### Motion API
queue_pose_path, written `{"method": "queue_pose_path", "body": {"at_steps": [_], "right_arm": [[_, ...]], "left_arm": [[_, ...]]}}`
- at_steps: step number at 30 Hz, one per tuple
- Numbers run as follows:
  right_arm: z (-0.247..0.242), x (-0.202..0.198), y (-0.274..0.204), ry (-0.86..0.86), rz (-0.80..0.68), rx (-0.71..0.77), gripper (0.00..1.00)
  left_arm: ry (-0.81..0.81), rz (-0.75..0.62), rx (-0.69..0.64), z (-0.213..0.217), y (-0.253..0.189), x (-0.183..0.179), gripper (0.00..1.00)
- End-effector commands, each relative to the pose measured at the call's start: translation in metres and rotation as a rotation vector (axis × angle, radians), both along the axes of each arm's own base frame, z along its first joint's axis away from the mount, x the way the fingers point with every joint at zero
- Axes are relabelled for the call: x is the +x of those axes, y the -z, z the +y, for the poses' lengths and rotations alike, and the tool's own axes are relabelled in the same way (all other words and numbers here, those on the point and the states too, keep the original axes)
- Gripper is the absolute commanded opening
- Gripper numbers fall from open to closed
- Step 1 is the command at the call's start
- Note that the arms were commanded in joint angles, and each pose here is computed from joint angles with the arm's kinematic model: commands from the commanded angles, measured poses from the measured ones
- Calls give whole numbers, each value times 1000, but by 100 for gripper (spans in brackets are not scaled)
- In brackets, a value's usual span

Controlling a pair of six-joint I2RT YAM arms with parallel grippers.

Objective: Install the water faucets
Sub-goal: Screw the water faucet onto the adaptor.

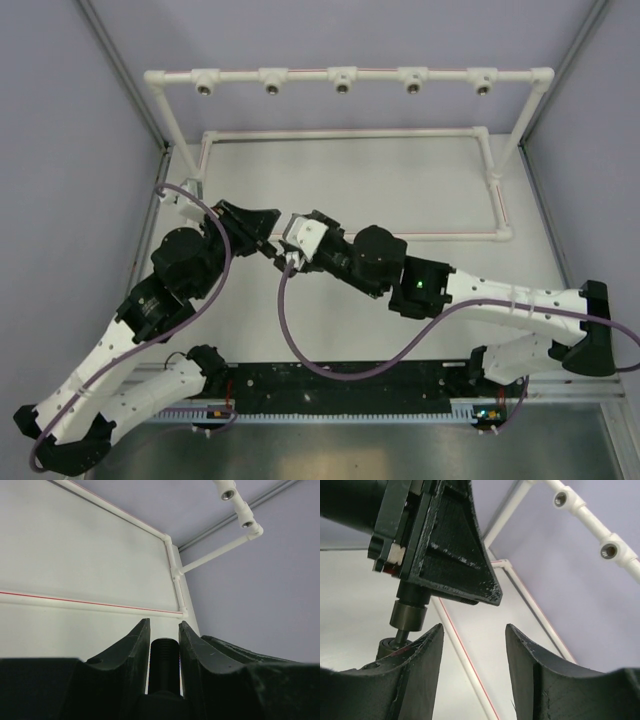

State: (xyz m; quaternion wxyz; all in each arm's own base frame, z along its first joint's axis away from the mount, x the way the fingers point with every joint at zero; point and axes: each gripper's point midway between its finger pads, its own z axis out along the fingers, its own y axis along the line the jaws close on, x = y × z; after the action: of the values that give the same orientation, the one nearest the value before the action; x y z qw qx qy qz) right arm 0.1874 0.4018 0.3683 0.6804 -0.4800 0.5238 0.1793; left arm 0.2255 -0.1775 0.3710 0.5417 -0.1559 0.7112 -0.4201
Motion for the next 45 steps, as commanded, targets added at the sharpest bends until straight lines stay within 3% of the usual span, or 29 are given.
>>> {"method": "queue_pose_path", "body": {"at_steps": [1,10,16,25,34,40,42,45], "right_arm": [[-10,3,-55,59,-47,124,51],[17,-27,-45,-106,156,116,51],[31,-33,-26,-124,244,77,51],[42,-35,-8,-134,292,42,50],[52,-27,-3,-106,280,49,44],[53,-24,-5,-97,269,52,29],[53,-24,-6,-99,268,55,1],[52,-27,-2,-110,276,36,0]], "left_arm": [[-47,-79,-78,13,-38,-2,0],[-95,-57,-64,17,-32,6,0],[-115,-62,-68,21,-34,6,0],[-112,-61,-73,20,-34,6,0],[-100,-60,-82,18,-33,5,0],[-87,-59,-84,15,-32,5,0],[-78,-61,-86,14,-32,4,0],[-23,-98,-81,7,-34,-1,0]]}}
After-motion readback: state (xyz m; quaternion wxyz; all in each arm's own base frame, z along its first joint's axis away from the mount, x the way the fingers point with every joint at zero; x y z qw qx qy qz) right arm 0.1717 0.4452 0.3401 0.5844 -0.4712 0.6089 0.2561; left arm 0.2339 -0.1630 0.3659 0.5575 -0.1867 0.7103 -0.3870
